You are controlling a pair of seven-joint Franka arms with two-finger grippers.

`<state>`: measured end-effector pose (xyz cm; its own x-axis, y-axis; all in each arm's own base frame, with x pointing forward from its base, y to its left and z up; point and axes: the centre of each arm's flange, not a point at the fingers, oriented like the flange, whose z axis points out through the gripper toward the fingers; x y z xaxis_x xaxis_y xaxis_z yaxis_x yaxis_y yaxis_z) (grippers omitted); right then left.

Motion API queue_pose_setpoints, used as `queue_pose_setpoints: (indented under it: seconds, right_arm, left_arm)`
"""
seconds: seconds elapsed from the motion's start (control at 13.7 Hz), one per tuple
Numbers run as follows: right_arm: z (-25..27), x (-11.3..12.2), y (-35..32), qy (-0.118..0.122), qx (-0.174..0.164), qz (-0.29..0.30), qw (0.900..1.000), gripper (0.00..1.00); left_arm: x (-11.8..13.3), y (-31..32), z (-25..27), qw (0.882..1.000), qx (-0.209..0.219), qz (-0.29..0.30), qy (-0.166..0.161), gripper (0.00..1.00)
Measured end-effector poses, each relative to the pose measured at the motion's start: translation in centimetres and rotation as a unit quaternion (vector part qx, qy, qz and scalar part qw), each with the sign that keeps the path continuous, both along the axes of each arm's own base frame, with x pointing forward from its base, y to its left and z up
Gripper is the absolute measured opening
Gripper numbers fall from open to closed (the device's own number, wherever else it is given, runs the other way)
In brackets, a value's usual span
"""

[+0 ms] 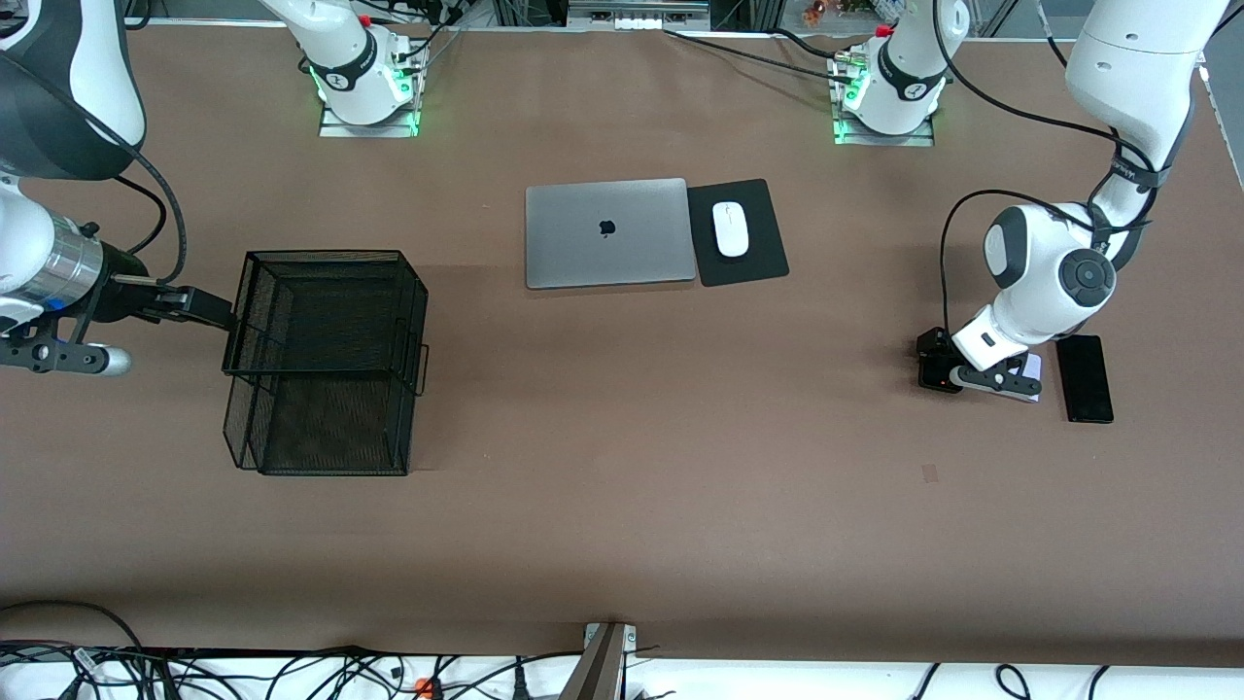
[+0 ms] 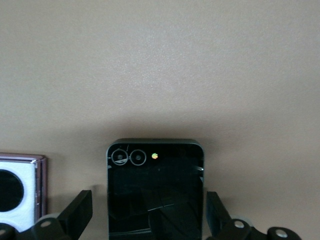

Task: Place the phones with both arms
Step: 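Grasp the small black flip phone with the left gripper and lift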

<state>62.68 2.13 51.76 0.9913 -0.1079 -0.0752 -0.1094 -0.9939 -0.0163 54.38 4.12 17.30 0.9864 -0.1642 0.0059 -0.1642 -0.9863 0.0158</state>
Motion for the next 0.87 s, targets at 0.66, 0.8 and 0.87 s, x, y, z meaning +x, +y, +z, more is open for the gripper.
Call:
queue_pose_setpoints:
  seconds: [0.66,0.8,0.87]
  right_arm:
    - [0.0,0.0,0.0,0.0,0.0,-0.001,1.0,1.0]
    - [0.0,0.0,0.0,0.0,0.0,-0.001,1.0,1.0]
    - [0.0,0.0,0.0,0.0,0.0,-0.001,1.0,1.0]
  left_arm:
    - [-0.6,-1.4,-1.6,1.0,-0.004,0.004,-0.005,1.0]
    - [-0.6,-1.4,-1.6,1.0,-0.004,0.005,-0.006,1.0]
    - [-0.6,-1.4,-1.6,1.0,-0.004,0.005,-0.006,1.0]
